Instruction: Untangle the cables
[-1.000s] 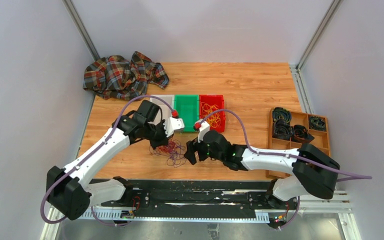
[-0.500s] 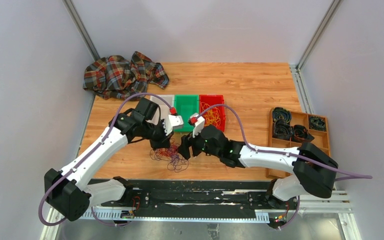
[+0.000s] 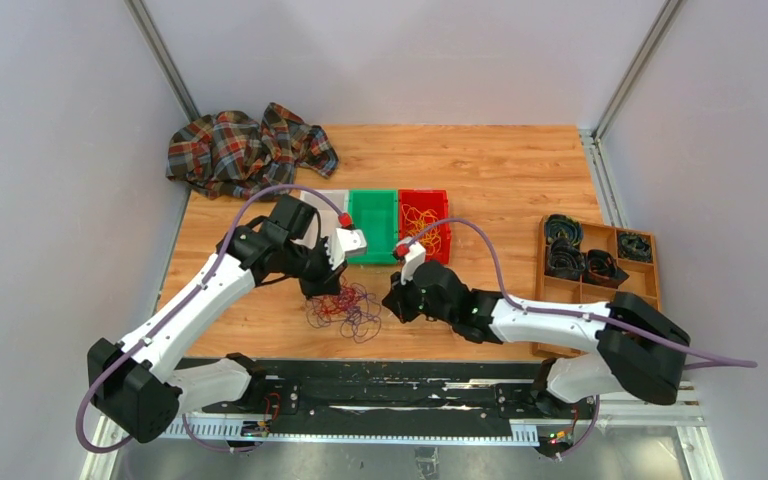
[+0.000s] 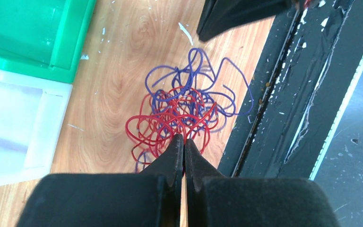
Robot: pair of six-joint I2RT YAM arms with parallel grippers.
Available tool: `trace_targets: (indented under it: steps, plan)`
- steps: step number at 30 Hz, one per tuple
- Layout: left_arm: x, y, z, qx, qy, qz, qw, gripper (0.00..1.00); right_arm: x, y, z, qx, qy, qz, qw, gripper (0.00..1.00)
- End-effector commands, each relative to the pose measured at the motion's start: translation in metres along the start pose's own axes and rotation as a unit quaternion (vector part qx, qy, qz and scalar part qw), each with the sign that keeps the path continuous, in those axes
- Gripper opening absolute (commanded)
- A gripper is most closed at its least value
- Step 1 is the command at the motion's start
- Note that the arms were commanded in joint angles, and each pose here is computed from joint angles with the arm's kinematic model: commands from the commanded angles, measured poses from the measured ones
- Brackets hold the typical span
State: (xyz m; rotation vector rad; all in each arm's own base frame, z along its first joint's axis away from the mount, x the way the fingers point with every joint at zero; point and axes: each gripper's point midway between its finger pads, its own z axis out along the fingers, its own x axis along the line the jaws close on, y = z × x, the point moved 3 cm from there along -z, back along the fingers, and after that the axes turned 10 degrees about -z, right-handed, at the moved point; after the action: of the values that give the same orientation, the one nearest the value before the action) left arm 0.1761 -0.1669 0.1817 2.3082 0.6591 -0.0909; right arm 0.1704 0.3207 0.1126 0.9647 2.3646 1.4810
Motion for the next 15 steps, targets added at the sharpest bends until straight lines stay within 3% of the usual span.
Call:
trace_targets:
  steps: [1,10,14,15]
  plan:
    - [0.009,-0.007,0.001,0.010,0.021,0.010,1.000,0.01,-0.024,-0.007,-0.017,-0.002,-0.052,0.013,0.999,0.01]
    - [0.018,-0.015,0.012,0.016,0.038,-0.005,0.999,0.03,-0.039,-0.020,-0.035,0.010,-0.081,0.014,0.997,0.02]
    - [0.016,-0.008,0.014,0.002,0.031,-0.022,0.999,0.12,-0.031,-0.013,-0.032,-0.003,-0.060,0.023,0.998,0.48]
    - [0.017,-0.008,0.015,0.002,0.031,-0.026,0.999,0.17,-0.028,-0.011,-0.030,-0.008,-0.050,0.028,0.998,0.55]
